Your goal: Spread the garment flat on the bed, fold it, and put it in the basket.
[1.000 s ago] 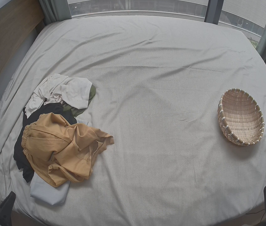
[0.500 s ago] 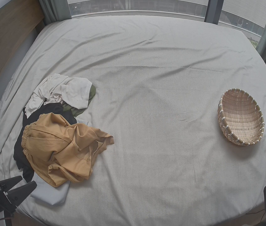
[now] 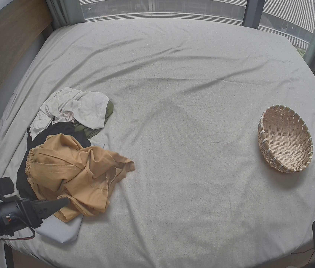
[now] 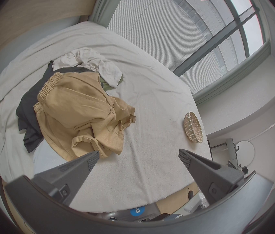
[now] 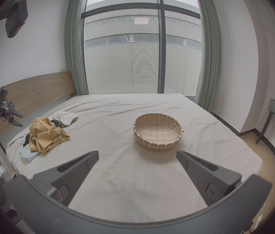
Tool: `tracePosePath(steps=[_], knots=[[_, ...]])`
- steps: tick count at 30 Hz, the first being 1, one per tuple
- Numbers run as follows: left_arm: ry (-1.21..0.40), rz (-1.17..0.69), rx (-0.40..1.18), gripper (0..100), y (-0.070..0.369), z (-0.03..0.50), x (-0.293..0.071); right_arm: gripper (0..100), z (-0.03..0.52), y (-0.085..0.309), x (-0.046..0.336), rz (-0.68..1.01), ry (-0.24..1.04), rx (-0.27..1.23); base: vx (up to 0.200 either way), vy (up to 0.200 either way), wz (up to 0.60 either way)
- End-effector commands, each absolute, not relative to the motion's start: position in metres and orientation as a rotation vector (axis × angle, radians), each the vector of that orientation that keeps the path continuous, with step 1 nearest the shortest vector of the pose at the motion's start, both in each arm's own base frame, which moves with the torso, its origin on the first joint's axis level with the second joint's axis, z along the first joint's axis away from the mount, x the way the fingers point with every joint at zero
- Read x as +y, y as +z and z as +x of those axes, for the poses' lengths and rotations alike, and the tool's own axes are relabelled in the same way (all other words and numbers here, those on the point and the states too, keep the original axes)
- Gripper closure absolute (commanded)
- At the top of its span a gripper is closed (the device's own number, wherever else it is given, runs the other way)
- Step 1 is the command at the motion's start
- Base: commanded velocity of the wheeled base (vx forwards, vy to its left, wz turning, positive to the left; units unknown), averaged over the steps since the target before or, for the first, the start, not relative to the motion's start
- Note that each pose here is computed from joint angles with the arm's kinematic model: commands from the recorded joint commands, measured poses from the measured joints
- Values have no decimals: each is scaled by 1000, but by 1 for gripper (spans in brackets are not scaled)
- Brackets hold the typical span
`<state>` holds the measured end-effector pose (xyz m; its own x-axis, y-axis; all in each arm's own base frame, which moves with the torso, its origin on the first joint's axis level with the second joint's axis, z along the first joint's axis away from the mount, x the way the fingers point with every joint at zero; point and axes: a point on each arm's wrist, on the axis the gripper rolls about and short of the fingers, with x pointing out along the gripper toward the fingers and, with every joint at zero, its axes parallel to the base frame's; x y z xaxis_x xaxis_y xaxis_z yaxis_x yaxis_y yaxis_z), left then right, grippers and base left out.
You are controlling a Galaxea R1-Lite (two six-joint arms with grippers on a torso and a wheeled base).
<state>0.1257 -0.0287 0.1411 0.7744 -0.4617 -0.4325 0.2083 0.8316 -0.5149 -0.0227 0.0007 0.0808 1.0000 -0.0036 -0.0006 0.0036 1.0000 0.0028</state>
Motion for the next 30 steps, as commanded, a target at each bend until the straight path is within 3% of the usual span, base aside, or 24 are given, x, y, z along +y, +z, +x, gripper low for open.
tracePosePath(steps=[1,30], knots=[[-339,-475,720,0,118,152,-33,0,-21,76,1,3,-3,18,0,0,0],[-286,-482,892,0,61,197,-40,0,-21,76,1,3,-3,18,0,0,0]])
